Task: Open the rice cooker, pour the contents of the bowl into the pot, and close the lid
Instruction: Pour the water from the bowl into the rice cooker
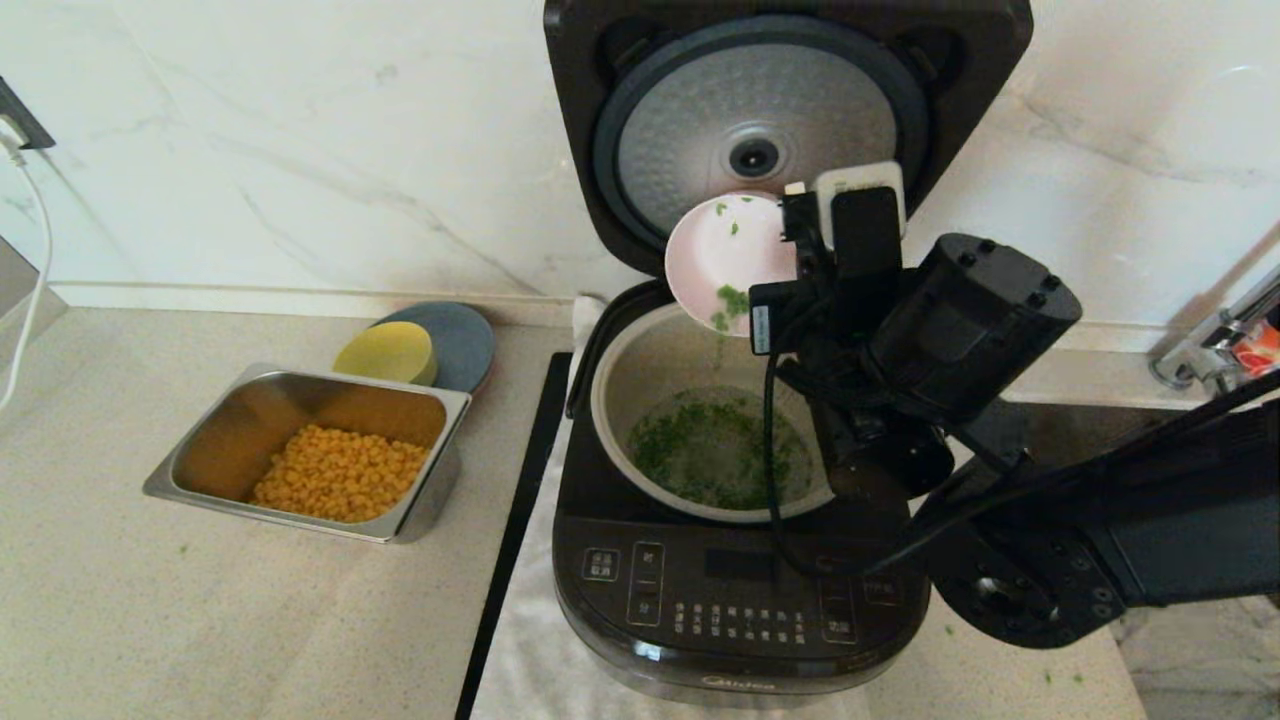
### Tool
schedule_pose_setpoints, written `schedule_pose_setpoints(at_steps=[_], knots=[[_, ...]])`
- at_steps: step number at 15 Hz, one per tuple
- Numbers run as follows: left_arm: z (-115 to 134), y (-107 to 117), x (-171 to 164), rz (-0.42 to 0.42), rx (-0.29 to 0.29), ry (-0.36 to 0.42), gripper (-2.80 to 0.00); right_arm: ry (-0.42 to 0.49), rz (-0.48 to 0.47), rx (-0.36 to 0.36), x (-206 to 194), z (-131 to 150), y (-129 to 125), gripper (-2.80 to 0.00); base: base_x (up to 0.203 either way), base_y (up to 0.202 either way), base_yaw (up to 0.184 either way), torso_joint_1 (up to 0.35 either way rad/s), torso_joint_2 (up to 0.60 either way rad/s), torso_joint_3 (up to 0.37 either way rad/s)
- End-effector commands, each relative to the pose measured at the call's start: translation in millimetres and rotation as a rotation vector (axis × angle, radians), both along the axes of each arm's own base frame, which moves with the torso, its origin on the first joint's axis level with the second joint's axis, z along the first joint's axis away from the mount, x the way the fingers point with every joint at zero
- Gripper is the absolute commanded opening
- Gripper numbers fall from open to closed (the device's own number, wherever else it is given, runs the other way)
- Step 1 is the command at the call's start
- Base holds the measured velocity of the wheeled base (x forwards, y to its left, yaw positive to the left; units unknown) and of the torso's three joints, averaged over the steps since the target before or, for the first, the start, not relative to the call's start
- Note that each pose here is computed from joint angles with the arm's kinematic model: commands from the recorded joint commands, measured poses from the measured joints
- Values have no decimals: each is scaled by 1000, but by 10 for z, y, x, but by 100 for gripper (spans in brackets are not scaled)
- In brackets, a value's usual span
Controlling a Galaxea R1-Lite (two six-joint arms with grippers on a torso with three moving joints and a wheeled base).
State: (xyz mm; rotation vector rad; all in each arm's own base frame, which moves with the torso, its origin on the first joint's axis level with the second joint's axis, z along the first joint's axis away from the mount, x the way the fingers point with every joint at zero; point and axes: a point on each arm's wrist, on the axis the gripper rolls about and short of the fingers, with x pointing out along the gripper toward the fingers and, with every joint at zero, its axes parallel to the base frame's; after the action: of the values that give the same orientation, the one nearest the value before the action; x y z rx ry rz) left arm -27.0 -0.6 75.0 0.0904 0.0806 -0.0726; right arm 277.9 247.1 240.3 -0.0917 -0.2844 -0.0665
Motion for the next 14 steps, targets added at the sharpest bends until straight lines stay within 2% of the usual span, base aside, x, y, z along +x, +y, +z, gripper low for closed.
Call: schedule_pose_setpoints(at_steps=[1, 8, 11, 14], knots=[[0, 0, -1, 0, 2, -1, -280, 8, 16, -5, -115, -69, 38, -280, 0, 0, 0, 0, 0, 0], [0, 0, -1, 0, 0, -1, -280, -53, -16, -28, -182, -146, 84, -280, 0, 0, 0, 0, 0, 0], [-2, 0, -1, 0, 0, 1, -280, -24, -78, -23, -223, -3, 16, -280, 0, 0, 0, 0, 0, 0], [-2, 0, -1, 0, 0, 0, -280, 53, -68, -40, -347, 190, -88, -280, 0, 0, 0, 0, 0, 0]])
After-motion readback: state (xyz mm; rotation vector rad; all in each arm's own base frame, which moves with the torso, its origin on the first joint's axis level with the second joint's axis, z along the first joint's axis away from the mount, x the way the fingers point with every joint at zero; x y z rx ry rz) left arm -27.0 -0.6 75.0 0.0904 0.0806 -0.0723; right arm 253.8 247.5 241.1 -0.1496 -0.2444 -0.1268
